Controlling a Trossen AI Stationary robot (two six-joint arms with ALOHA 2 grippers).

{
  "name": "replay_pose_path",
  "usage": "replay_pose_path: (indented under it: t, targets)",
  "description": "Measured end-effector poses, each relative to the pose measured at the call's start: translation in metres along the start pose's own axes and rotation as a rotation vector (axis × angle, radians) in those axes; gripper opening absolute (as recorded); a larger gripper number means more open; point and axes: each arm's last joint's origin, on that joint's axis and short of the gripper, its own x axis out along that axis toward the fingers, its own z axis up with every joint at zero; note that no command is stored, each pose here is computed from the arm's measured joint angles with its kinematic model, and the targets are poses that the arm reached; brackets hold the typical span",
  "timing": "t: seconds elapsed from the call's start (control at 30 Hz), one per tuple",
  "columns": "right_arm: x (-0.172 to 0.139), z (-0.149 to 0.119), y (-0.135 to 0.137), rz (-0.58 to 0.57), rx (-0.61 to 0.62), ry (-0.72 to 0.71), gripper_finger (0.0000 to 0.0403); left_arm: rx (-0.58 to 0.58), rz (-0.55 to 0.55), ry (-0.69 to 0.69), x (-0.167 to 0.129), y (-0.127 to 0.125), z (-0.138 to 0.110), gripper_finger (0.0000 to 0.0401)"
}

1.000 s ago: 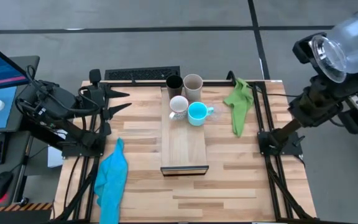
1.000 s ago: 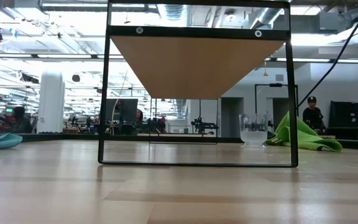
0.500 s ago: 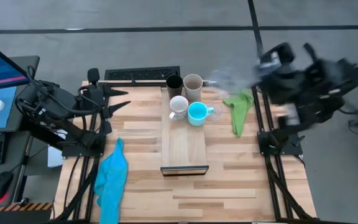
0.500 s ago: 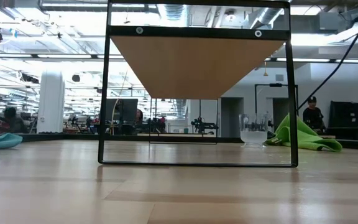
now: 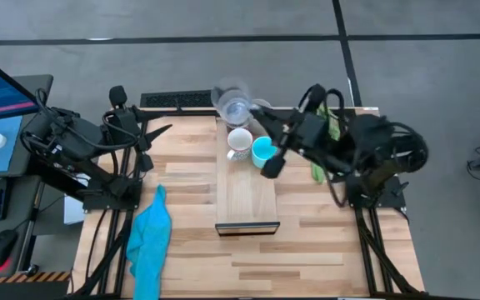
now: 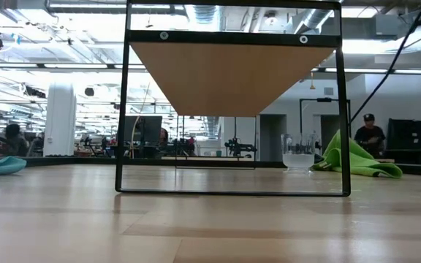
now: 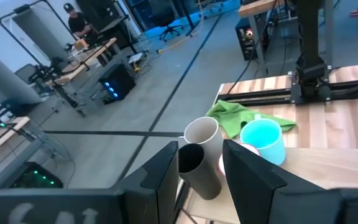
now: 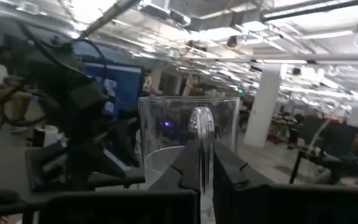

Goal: Stack small to large cups/mugs on shelf
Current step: Put the left transparent cup on the shelf

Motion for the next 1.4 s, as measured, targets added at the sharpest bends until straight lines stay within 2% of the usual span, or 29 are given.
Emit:
replay_pose_path:
  t: [0.13,0.3,0.47,0.6,0.7,0.83,0.97,1.07,1.17,1.27,1.4]
  targets:
    - [-0.001,-0.002,0.001,-0.024,0.034,0.032,0.0033,-0.017,0.000,0.004,0.000,0.000,-0.001,0.0119]
    - [-0.038,0.012,-0.008,0.046,0.096,0.077,0.0025,0.002,-0.002,0.031,0.000,0.000,-0.004,0.0119]
    - [-0.067,-0.001,-0.005,-0.028,0.150,0.166,0.0031,0.001,-0.005,0.064,-0.004,0.005,-0.011,0.0119]
    - [-0.087,-0.034,0.009,-0.073,0.225,0.237,0.0041,-0.006,-0.006,0.075,-0.006,0.008,-0.014,0.0119]
    - [-0.101,-0.069,0.022,-0.122,0.303,0.280,0.0032,-0.026,-0.010,0.070,-0.009,0.011,-0.015,0.0119]
    - [-0.103,-0.128,0.054,-0.153,0.383,0.313,0.0027,-0.035,-0.009,0.068,-0.011,0.014,-0.017,0.0119]
    - [-0.101,-0.170,0.073,-0.178,0.484,0.273,0.0040,-0.039,-0.006,0.068,-0.012,0.016,-0.017,0.0119]
    - [-0.102,-0.204,0.086,-0.116,0.550,0.233,0.0039,-0.045,-0.003,0.066,-0.013,0.017,-0.018,0.0119]
    - [-0.106,-0.229,0.091,-0.022,0.609,0.122,0.0026,-0.047,-0.003,0.066,-0.013,0.016,-0.017,0.0119]
    - [-0.106,-0.255,0.093,0.069,0.606,0.009,0.0025,-0.048,0.002,0.066,-0.013,0.017,-0.018,0.0119]
    - [-0.094,-0.279,0.095,0.072,0.565,0.022,0.0033,-0.058,0.019,0.066,-0.013,0.017,-0.018,0.0119]
